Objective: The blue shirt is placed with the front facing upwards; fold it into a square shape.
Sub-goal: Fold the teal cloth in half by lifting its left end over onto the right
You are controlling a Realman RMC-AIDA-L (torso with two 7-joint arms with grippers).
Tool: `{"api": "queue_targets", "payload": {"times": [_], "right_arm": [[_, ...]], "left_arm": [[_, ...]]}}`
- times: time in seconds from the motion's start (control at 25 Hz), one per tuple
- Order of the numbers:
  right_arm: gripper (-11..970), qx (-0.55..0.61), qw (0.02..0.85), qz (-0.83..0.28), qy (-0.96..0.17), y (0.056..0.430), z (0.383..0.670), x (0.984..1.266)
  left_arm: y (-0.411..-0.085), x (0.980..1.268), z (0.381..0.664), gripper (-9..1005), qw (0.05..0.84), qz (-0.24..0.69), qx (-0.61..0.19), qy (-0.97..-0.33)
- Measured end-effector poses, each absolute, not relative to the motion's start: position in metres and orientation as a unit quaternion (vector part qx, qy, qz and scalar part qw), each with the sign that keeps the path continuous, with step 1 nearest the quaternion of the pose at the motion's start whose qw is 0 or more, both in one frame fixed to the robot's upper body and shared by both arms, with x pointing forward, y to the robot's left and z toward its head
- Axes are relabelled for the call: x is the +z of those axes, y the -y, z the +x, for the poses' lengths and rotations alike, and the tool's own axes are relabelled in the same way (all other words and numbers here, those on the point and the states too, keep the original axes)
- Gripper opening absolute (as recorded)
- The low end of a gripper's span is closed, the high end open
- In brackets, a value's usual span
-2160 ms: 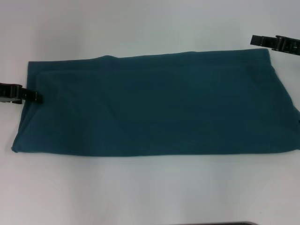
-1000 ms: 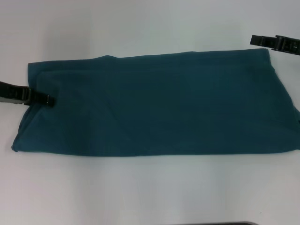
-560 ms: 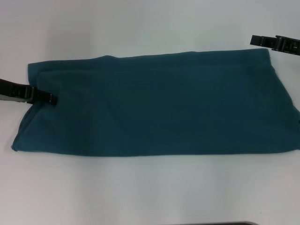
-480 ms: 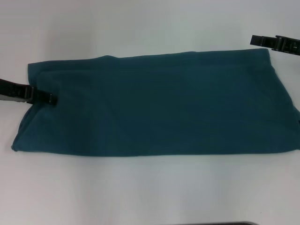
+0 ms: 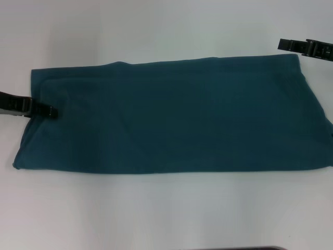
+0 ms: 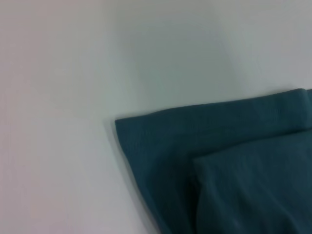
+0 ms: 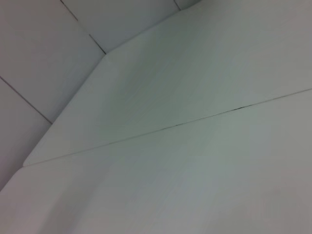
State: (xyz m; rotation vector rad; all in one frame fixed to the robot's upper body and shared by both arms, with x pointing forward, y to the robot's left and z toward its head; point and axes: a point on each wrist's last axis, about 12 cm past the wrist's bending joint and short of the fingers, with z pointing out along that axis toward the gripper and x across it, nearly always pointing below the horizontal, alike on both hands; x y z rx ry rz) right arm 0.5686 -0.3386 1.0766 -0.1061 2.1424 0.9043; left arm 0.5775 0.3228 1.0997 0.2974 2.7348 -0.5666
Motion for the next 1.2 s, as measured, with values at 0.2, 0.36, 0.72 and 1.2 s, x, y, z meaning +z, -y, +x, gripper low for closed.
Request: {"api": "queue_targets", "payload": {"times": [0.2,0.36,0.72,1.2], "right_arm": [[173,0.357,0.396,-0.042,-0.845,0.3385,0.5686,1.0766],[173,0.357,0.396,-0.042,-0.845,0.3385,0.5686,1.0766],[174,0.357,0.396,-0.042,-0.845,0.3385,0.5686,1.0766],[175,0.357,0.396,-0.042,-0.845,0.3385,0.5686,1.0766]], "left_arm": [[-0.3241,1.0997,0.5764,616,0.163,0.102,-0.199,-0.961],[-0.3241,1.0998,0.5754,613,0.159,0.103,-0.201,-0.961],[-0.3184,1.1013,0.5761,605,0.154,0.116,-0.207,-0.959],[-0.3145,1.1034,0.5790,594,0.159,0.122,-0.208,-0.957]]}}
